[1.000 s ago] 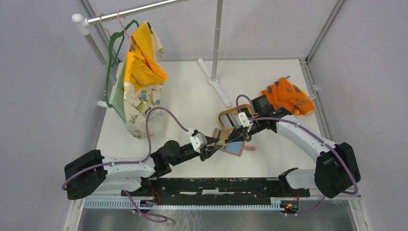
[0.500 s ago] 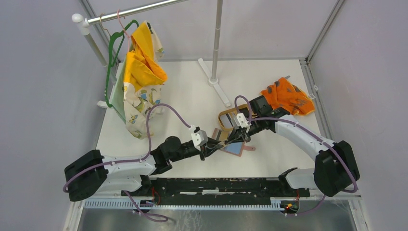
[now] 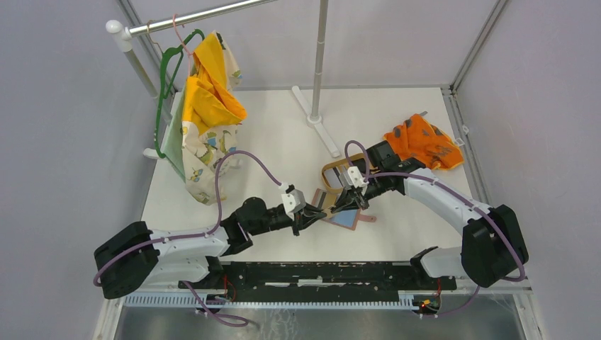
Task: Put the credit cards into the card holder
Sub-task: Insert the credit card into the card holder.
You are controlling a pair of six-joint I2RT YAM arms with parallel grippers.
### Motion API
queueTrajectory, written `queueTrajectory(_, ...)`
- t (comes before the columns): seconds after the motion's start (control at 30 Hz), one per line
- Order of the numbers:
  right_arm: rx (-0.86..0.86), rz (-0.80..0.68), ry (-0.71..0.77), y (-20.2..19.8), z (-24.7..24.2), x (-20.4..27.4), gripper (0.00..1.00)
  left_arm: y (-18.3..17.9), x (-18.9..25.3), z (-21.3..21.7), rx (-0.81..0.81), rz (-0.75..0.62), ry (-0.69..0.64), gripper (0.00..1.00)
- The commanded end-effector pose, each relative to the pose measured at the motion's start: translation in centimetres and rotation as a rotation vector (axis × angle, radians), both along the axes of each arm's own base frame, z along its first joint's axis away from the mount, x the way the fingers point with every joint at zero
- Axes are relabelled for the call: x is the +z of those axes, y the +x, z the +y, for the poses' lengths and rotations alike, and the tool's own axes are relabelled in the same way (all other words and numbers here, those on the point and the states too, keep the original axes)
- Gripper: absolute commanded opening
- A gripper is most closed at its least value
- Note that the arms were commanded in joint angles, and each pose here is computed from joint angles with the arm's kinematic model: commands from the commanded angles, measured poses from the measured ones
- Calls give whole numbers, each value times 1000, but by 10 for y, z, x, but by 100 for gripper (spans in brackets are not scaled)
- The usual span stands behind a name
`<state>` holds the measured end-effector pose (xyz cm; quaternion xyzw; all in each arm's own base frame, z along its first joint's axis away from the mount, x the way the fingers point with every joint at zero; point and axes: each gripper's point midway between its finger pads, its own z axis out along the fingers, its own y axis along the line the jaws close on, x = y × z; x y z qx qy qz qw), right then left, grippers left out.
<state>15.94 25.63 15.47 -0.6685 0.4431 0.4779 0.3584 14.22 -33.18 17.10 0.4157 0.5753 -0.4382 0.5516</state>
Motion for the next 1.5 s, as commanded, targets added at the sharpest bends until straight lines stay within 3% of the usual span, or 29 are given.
queueTrajectory(0.0,1,-3,8,2,2,4,1,-2,20,-10,-45,17,-56,17)
queueTrajectory(0.2,0,6,7,2,3,3,1,-2,19,-9,-46,25,-64,16)
queueTrajectory(0.27,-1,11,7,2,3,3,1,-3,19,-9,-56,28,-66,4)
queueTrajectory(0.4,-5,17,5,2,3,2,4,-4,21,-9,-68,39,-80,2)
queueTrajectory(0.43,-7,14,4,3,3,2,10,-4,19,-8,-68,53,-78,2)
queueTrajectory(0.5,-19,-10,-16,6,2,0,32,-4,14,-5,-66,98,-79,2)
queueTrajectory(0.6,-91,-136,-142,28,-11,-13,62,-1,1,7,-60,245,-76,2)
queueTrajectory(0.7,-263,-286,-300,67,-36,-27,73,1,-16,17,-23,379,-32,2)
queueTrajectory(0.8,-398,-397,-402,90,-59,-46,63,1,-38,27,44,467,43,2)
queueTrajectory(0.9,-463,-417,-475,103,-70,-59,33,5,-54,40,131,523,122,2)
queueTrajectory(1.0,-490,-396,-546,113,-74,-73,19,11,-56,49,202,534,169,2)
queueTrajectory(1.13,-523,-401,-617,122,-75,-93,13,14,-50,54,231,531,202,2)
queueTrajectory(1.47,-464,-387,-665,116,-43,-122,12,-7,-46,49,151,636,160,2)
